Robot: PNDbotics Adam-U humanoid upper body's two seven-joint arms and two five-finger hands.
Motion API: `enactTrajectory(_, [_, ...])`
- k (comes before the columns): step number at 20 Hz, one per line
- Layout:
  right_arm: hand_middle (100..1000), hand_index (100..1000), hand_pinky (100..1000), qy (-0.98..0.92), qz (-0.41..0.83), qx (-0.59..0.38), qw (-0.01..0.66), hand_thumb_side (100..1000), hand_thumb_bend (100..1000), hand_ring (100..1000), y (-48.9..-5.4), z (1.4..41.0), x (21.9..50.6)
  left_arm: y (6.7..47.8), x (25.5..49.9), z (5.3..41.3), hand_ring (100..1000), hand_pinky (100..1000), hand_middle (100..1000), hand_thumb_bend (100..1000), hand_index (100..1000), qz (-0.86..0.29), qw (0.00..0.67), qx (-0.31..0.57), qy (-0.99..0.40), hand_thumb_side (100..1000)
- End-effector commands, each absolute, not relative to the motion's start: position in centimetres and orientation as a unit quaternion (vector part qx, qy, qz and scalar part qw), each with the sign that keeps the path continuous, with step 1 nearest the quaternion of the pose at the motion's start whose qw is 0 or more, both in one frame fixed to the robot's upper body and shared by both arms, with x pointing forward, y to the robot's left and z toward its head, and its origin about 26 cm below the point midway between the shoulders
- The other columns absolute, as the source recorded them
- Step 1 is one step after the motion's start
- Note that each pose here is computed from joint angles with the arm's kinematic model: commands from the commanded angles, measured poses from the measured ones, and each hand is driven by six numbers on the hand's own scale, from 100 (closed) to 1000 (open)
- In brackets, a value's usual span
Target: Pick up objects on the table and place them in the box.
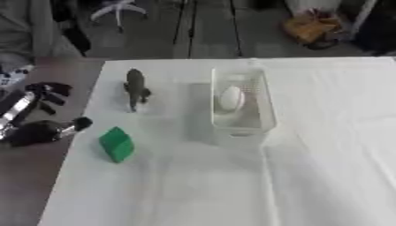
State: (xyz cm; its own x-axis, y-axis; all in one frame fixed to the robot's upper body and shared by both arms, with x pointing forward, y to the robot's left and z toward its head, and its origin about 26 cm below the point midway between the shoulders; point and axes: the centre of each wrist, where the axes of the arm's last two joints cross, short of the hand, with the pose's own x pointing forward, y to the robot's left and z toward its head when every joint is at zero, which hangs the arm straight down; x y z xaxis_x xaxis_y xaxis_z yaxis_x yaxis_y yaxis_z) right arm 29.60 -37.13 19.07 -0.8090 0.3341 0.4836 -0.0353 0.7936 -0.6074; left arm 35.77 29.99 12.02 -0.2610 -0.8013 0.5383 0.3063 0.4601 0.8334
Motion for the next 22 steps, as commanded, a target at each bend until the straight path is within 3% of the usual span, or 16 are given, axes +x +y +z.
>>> enactTrajectory(1, [781, 890, 638, -0.899, 0.325, -0.087, 0.28, 530, 100, 740, -37.2, 20.5, 29.4, 30.2, 36.7, 12.0, 736, 663, 747, 860, 862, -0.531, 0.574, 0.2, -0.591, 508])
enactTrajectory(8, [781, 890, 638, -0.898, 0.327, -0.085, 0.282, 531, 100, 740, -37.2, 20.4, 29.5, 29.2, 38.6, 11.9, 724, 650, 736, 899, 858, -0.609, 0.564, 0.212, -0.516, 499])
enactTrajectory(22, [781, 890, 639, -0.899, 0.326, -0.085, 0.281, 531, 100, 740, -37.2, 20.3, 29.4, 26.5, 38.9, 11.3, 702, 636, 717, 878, 849, -0.63, 0.504, 0.296, -0.512, 495])
